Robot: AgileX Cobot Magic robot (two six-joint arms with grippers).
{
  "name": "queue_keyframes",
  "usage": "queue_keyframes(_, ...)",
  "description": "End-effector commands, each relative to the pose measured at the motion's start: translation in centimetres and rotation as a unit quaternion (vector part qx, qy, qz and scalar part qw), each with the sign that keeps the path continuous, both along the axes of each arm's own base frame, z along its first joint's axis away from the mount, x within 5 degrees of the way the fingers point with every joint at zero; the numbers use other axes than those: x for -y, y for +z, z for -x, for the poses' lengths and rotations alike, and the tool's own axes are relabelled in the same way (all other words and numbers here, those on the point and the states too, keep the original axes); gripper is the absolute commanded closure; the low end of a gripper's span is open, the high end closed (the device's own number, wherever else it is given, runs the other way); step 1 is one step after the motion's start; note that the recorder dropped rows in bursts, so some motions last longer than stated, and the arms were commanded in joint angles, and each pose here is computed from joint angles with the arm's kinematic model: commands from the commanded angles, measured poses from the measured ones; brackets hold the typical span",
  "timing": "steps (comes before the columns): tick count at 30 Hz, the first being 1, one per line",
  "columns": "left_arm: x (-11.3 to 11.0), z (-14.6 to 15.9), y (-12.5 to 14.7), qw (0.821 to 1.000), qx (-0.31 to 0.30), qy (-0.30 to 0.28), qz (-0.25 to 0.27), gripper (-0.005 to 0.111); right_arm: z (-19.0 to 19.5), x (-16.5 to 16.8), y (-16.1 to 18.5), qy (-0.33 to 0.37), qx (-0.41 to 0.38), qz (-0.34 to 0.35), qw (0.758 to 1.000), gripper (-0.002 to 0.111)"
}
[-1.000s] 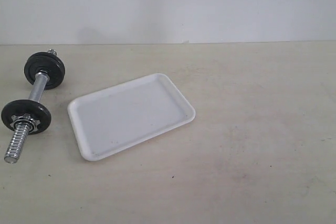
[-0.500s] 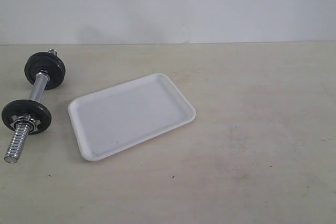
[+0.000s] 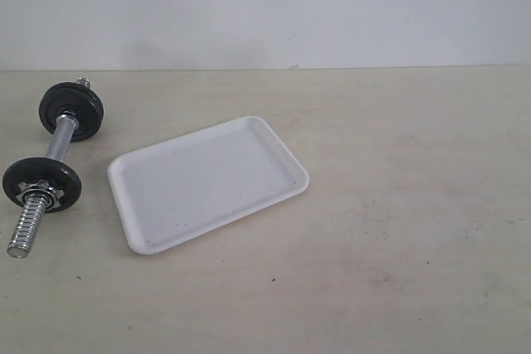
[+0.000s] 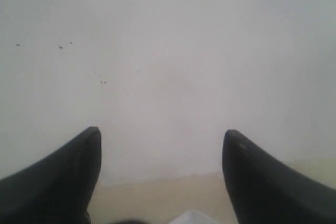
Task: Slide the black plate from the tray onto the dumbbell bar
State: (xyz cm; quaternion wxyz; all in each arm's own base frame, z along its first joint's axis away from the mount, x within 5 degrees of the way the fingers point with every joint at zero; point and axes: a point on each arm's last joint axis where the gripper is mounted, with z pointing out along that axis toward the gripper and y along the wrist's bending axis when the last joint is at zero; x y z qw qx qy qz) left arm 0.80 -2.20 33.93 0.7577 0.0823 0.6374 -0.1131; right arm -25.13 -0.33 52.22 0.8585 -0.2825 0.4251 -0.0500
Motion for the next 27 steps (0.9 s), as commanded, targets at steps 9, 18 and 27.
queue_keyframes(9,0.7,0.1,-1.3,0.997,-0.061,-0.038,-0.02,0.046,-13.8,5.0,-2.9,0.036,-0.215,-0.103,0.971,0.003)
queue_keyframes(18,1.0,0.2,-1.9,0.994,-0.087,-0.053,-0.03,0.046,-20.0,5.4,-6.6,0.036,-0.247,-0.165,0.954,0.003)
queue_keyframes(27,1.0,0.2,-2.0,0.993,-0.093,-0.057,-0.032,0.046,-26.9,2.8,-13.3,-0.035,-0.28,-0.235,0.93,0.003)
